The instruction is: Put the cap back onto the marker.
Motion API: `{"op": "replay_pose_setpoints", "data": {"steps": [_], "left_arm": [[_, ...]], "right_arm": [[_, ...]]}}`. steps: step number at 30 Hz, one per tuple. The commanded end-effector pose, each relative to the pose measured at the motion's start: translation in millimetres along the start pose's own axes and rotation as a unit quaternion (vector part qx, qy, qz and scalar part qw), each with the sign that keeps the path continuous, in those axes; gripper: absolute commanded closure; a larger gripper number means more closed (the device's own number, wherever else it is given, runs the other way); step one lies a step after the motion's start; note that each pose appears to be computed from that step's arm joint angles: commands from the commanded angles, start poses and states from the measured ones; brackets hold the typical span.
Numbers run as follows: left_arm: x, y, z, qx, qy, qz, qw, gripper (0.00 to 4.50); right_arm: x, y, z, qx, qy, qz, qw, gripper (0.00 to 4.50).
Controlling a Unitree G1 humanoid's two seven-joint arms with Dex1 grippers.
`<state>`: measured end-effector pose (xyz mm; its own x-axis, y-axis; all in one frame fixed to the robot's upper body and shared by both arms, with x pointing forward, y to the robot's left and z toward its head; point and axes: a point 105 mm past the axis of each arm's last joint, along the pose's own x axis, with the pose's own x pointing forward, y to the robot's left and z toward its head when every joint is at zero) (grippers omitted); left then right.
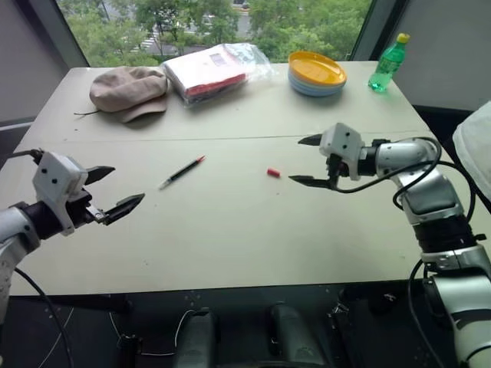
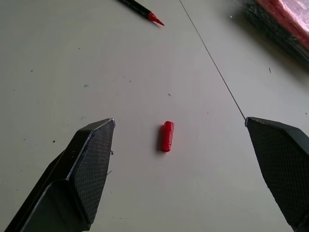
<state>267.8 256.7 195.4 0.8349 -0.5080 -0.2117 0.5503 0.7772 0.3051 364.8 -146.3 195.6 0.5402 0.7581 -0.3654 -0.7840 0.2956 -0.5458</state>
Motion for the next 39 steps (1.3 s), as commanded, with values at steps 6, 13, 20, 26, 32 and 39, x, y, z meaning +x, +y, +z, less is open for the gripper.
{"op": "replay_pose_setpoints", "data": {"steps": [6,13,20,26,32,39], "left_arm": [[-3,5,11,0.020,-0.018,0.006,1.000,0.00],[-2,4,8,0.023,-0.014,0.006,1.000,0.00],[-2,2,7,0.023,-0.013,0.005,1.000,0.00],[-1,2,6,0.024,-0.011,0.005,1.000,0.00],[0,8,-1,0.026,-0.004,0.007,1.000,0.00],[31,30,-27,0.004,-0.012,0.000,1.000,0.00]], "right_arm": [[-6,-6,11,-0.025,-0.001,-0.006,1.000,0.05],[-5,-6,16,-0.021,-0.009,-0.006,1.000,0.05],[-4,-3,15,-0.023,-0.007,-0.002,1.000,0.05],[-2,0,14,-0.017,-0.009,0.003,1.000,0.05],[-2,2,16,-0.011,-0.015,0.003,1.000,0.05],[0,5,16,-0.009,-0.020,-0.004,1.000,0.05]]}}
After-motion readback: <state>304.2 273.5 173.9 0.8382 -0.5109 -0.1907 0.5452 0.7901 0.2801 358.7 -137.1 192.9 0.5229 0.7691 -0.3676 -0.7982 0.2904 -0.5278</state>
